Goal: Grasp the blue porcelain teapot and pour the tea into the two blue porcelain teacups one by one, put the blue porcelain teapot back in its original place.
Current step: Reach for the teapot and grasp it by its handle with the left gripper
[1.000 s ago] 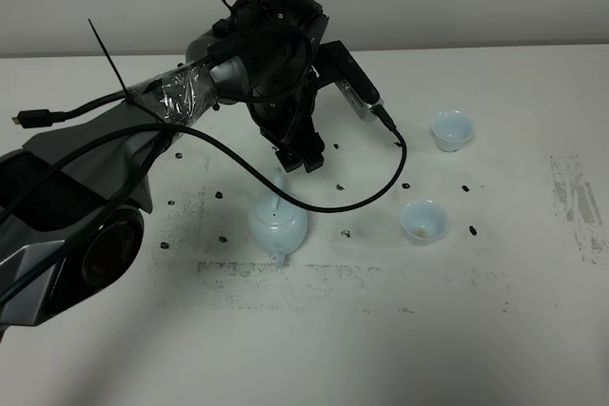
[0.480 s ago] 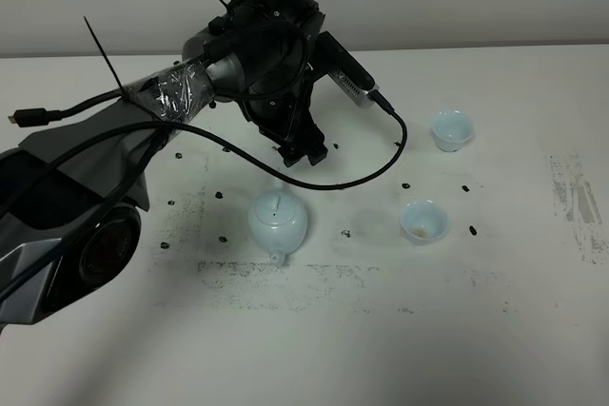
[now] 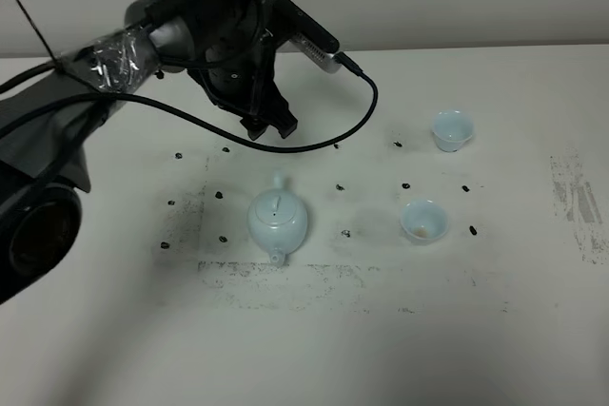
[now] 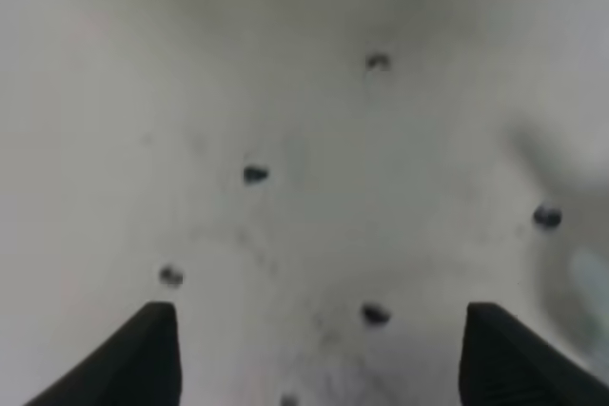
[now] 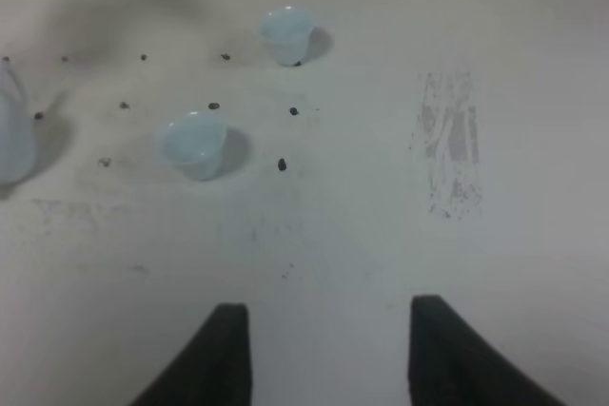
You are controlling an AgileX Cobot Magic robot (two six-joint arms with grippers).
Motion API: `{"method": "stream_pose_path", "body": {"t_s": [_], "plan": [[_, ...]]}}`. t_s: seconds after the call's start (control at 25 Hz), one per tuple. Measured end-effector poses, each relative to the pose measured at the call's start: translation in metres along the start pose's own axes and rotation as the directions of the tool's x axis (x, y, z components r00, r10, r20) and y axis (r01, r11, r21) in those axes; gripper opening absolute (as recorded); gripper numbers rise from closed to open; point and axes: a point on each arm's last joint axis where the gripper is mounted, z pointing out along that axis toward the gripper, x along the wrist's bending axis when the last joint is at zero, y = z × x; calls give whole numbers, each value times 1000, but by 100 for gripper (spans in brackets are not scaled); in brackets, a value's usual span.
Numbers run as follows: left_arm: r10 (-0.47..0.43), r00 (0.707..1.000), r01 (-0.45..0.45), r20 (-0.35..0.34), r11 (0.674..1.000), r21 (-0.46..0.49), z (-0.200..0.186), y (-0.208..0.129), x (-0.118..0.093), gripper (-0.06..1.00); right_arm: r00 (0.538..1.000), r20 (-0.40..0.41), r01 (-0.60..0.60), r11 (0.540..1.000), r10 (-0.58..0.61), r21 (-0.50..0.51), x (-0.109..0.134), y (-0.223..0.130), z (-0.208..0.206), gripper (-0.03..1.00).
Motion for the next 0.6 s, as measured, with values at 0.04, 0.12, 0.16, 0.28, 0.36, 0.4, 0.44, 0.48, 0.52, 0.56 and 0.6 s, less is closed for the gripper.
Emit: {"method": "stream_pose_path", "body": {"t_s": [0.04, 0.12, 0.16, 0.28, 0.36, 0.4, 0.44, 0.48, 0.52, 0.56, 0.6], "plan": [[-1, 1000, 1, -2, 1000, 1, -6, -4, 1, 62, 1000, 0, 0, 1000, 0, 0, 0, 0, 0, 41], [1, 1000, -1, 7, 1000, 15, -14, -14, -1, 62, 1000, 0, 0, 1000, 0, 0, 0, 0, 0, 41], [0, 1000, 0, 8, 1000, 14, -22, -20, 0, 62, 1000, 0, 0, 1000, 0, 0, 0, 0, 0, 41], [5, 1000, -6, 16, 999, 40, -36, -41, -3, 62, 1000, 0, -1, 1000, 1, 0, 0, 0, 0, 41], [4, 1000, -6, 23, 998, 69, -41, -59, -4, 62, 1000, 0, -1, 1000, 1, 0, 0, 0, 0, 41], [8, 1000, -10, 28, 997, 79, -41, -67, -5, 62, 1000, 0, -1, 1000, 1, 0, 0, 0, 0, 41], [19, 1000, -21, 23, 998, 58, -40, -71, -6, 62, 1000, 0, -1, 1000, 1, 0, 0, 0, 0, 41], [27, 1000, -28, 12, 1000, 10, -38, -71, -5, 62, 1000, 0, -1, 1000, 1, 0, 0, 0, 0, 41], [38, 999, -38, 0, 998, -58, -34, -67, -5, 62, 1000, 0, -1, 1000, 1, 0, 0, 0, 0, 41], [47, 999, -49, -14, 991, -123, -31, -62, -6, 62, 1000, 0, -1, 1000, 1, 0, 0, 0, 0, 41], [53, 998, -55, -19, 983, -177, -28, -57, -6, 62, 1000, 0, -1, 1000, 1, 0, 0, 0, 0, 41]]}}
